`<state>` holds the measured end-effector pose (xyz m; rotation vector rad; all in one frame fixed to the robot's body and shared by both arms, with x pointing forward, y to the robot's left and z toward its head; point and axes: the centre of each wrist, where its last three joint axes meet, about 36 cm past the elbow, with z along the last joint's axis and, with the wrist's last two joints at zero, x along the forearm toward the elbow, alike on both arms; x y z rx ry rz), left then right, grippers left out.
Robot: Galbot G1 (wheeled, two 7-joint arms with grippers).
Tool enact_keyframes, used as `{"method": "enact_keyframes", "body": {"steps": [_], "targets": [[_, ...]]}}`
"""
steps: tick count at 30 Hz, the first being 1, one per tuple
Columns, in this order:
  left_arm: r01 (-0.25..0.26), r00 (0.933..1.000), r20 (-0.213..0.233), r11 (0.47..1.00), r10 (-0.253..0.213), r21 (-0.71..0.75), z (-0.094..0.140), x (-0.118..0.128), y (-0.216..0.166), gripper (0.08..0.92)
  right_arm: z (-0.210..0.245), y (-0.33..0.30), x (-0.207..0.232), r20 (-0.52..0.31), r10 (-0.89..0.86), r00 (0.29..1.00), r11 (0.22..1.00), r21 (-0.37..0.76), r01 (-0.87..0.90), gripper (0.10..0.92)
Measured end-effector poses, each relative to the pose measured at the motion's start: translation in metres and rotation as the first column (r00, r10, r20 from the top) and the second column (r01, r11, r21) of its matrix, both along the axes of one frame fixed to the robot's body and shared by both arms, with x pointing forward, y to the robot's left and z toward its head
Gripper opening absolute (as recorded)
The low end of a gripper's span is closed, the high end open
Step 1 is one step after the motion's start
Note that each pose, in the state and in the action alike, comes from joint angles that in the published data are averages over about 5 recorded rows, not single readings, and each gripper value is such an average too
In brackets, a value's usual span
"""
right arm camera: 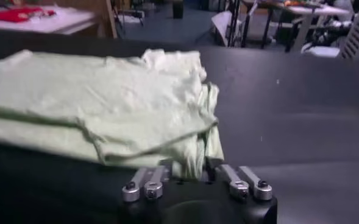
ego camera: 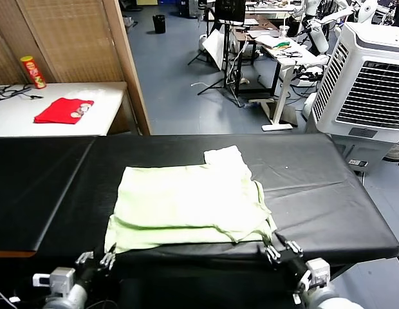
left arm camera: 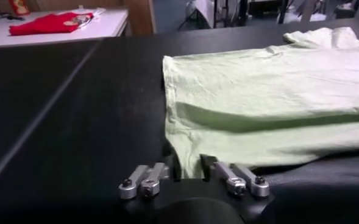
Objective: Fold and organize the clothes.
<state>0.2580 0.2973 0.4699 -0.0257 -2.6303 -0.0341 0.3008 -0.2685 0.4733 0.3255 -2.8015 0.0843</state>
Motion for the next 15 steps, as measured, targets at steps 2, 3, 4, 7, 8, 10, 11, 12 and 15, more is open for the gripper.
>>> {"method": "enact_keyframes", "body": {"steps": [2,3,4,7,8,10,11,12,15], "targets": [[0.005,0.9989,0.046,1.000,-0.004,-0.023,0.004,0.011,0.000,0.769,-0.001,0.000,0.022,0.047,-0.009,0.999,1.000,-0.002,0.009,0.796],[0.004,0.9978,0.066,0.999,-0.002,-0.036,0.005,0.018,0.001,0.784,-0.002,0.000,0.035,0.065,-0.015,0.998,1.000,-0.003,0.016,0.797],[0.002,0.9968,0.080,0.999,0.001,-0.049,0.005,0.026,0.002,0.789,-0.003,0.000,0.049,0.081,-0.020,0.997,1.000,-0.003,0.021,0.797],[-0.010,0.9937,0.110,0.996,0.020,-0.091,0.003,0.057,0.007,0.797,-0.004,0.003,0.094,0.115,-0.032,0.993,0.999,-0.005,0.032,0.798],[-0.016,0.9928,0.116,0.995,0.028,-0.102,0.001,0.069,0.009,0.798,-0.005,0.004,0.110,0.122,-0.035,0.992,0.999,-0.006,0.035,0.798],[-0.029,0.9912,0.125,0.992,0.044,-0.120,-0.003,0.095,0.013,0.798,-0.006,0.006,0.141,0.126,-0.042,0.991,0.999,-0.006,0.043,0.798],[-0.034,0.9907,0.126,0.991,0.050,-0.127,-0.005,0.109,0.016,0.798,-0.007,0.007,0.157,0.121,-0.047,0.992,0.999,-0.004,0.047,0.798],[-0.038,0.9905,0.126,0.990,0.055,-0.132,-0.008,0.123,0.017,0.798,-0.009,0.009,0.172,0.111,-0.050,0.993,0.999,-0.002,0.050,0.798],[-0.039,0.9915,0.117,0.989,0.056,-0.140,-0.016,0.165,0.021,0.798,-0.011,0.012,0.214,0.058,-0.056,0.997,0.998,0.006,0.056,0.798]]}}
